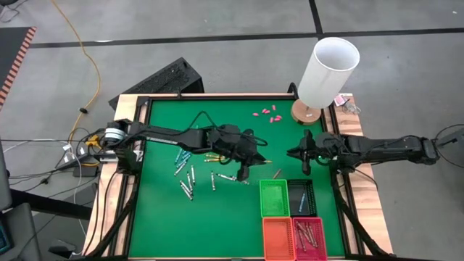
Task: Sort crayons
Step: Put the brown crayon into the red bin
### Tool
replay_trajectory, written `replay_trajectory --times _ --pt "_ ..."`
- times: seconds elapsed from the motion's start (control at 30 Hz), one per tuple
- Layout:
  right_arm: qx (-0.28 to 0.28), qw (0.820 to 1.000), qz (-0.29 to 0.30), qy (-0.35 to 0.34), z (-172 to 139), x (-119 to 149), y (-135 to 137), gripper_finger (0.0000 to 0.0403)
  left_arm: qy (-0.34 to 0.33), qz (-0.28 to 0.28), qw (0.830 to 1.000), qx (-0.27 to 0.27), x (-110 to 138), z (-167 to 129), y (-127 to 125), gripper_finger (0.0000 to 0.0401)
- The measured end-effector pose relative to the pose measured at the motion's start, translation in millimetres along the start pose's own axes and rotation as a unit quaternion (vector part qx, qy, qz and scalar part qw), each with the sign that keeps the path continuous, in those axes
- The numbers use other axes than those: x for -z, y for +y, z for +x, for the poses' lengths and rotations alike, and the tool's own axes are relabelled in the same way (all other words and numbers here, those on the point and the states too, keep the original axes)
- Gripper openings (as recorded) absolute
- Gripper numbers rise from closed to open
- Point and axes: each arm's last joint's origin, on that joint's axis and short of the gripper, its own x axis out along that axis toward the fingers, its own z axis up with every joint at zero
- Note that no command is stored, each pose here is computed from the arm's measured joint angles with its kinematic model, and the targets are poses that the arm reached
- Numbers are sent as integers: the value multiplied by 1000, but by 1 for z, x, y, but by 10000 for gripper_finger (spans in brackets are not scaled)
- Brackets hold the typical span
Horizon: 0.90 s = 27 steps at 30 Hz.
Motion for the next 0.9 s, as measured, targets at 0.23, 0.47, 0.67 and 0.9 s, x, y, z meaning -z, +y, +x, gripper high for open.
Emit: replay_trajectory --times 0.23,0.47,0.67,0.9 --pt "-15 999 0 31 10 -11 5 4 36 10 998 -45 -15 -38 -14 3" --pt "12 991 32 129 35 -31 4 1 45 20 994 -97 -29 -75 -24 1" --pt "-5 980 35 194 56 -44 7 0 51 25 993 -105 -32 -88 -31 0" --pt "-51 949 58 306 72 -42 7 0 80 27 991 -103 -27 -89 -33 0"
